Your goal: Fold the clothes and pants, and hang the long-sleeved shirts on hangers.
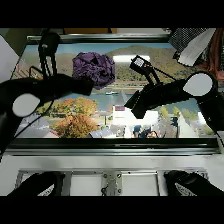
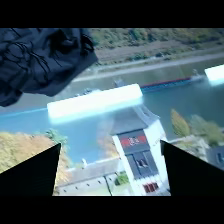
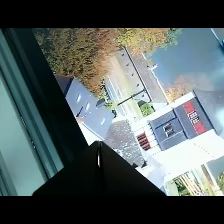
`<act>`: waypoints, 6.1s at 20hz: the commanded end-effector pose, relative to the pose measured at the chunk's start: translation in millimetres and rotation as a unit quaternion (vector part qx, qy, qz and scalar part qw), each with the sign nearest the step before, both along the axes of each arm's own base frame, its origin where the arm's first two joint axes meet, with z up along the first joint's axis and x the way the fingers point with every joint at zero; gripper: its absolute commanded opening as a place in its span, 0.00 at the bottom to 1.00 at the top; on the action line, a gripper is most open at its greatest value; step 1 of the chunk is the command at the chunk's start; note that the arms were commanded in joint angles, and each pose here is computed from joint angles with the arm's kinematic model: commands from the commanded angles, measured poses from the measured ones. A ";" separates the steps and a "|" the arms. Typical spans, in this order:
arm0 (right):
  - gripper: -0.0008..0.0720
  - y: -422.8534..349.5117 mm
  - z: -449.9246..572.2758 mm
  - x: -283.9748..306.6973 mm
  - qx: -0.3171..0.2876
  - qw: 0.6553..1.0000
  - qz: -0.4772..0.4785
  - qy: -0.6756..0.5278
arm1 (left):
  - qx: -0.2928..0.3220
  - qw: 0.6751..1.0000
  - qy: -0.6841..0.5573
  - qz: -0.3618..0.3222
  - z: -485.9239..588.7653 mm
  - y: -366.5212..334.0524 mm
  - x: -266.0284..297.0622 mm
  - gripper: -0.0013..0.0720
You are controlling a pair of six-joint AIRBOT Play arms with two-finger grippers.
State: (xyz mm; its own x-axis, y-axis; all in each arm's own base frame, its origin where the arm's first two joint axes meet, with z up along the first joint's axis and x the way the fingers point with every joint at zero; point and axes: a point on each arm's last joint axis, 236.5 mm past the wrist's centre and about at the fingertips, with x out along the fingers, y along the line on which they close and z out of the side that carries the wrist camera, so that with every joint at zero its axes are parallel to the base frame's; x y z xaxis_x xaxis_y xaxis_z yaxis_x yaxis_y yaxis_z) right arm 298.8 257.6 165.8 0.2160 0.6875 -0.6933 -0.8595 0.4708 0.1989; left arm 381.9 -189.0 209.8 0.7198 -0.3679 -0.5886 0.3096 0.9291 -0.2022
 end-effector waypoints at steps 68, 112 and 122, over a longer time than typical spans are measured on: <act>0.05 -214.2 32.1 28.5 -0.025 0.904 -0.426 -0.009 | -0.102 0.910 0.400 0.027 -278.6 -7.0 -22.0 0.04; 0.05 -192.2 204.1 0.7 0.097 0.886 -0.446 -0.085 | -0.077 0.979 -0.131 0.135 151.7 136.9 -76.9 0.04; 0.05 -127.7 -13.9 72.5 -0.026 0.904 -0.389 0.177 | -0.073 0.961 0.229 0.141 -128.2 119.6 13.4 0.92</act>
State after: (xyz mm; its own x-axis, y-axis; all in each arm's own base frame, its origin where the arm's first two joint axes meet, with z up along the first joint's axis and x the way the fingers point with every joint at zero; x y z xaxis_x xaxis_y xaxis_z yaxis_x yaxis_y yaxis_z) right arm 354.9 107.5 198.6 0.4654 0.3713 -0.8034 -0.1504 0.9277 0.3417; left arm 379.3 -58.3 130.5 0.5740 -0.2654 -0.7746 -0.0737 0.9254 -0.3717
